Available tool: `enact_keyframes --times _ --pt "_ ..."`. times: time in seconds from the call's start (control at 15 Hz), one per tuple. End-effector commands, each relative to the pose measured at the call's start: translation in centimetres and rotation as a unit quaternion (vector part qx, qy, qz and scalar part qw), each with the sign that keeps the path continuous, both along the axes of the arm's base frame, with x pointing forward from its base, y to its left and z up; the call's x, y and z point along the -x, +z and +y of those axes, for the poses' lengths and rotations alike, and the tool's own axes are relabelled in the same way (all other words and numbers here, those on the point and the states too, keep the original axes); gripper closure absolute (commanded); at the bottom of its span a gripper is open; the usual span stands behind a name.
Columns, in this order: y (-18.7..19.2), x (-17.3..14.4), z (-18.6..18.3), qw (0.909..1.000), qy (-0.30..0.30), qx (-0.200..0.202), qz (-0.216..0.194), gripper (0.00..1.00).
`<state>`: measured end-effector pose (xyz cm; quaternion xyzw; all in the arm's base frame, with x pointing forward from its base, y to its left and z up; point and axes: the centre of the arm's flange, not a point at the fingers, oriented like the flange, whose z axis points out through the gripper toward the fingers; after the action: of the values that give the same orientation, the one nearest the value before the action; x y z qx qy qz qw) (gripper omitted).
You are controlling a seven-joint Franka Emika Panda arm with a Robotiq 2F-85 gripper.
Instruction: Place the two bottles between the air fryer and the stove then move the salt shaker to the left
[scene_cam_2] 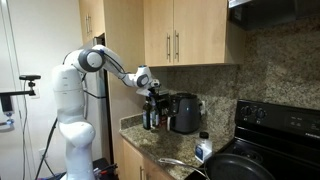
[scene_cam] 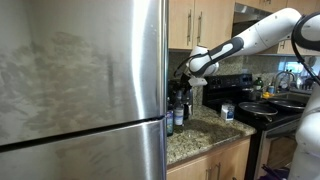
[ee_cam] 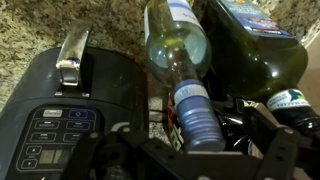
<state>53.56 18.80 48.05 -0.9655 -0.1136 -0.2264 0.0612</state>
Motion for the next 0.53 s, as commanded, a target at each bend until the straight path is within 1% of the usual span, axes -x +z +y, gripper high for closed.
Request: enact_keyframes --times 0.0,0.07,0.13,0.2,0.27,0.47 --pt "-0.09 -0.01 0.04 1.0000 0.000 0.000 0.001 0.00" --pt "-0.09 -0.01 0.04 1.0000 0.000 0.000 0.001 0.00" --pt "-0.48 0.01 0.08 1.0000 0.004 -0.003 0.004 0.25" --pt "-0.67 0.07 0.24 1.0000 0.007 -0.003 0.003 0.26" --pt "-0.79 0.16 0.39 0.9999 0.016 -0.006 0.000 0.35" --pt "-1.04 0.50 1.00 0.9994 0.034 0.005 -0.003 0.59"
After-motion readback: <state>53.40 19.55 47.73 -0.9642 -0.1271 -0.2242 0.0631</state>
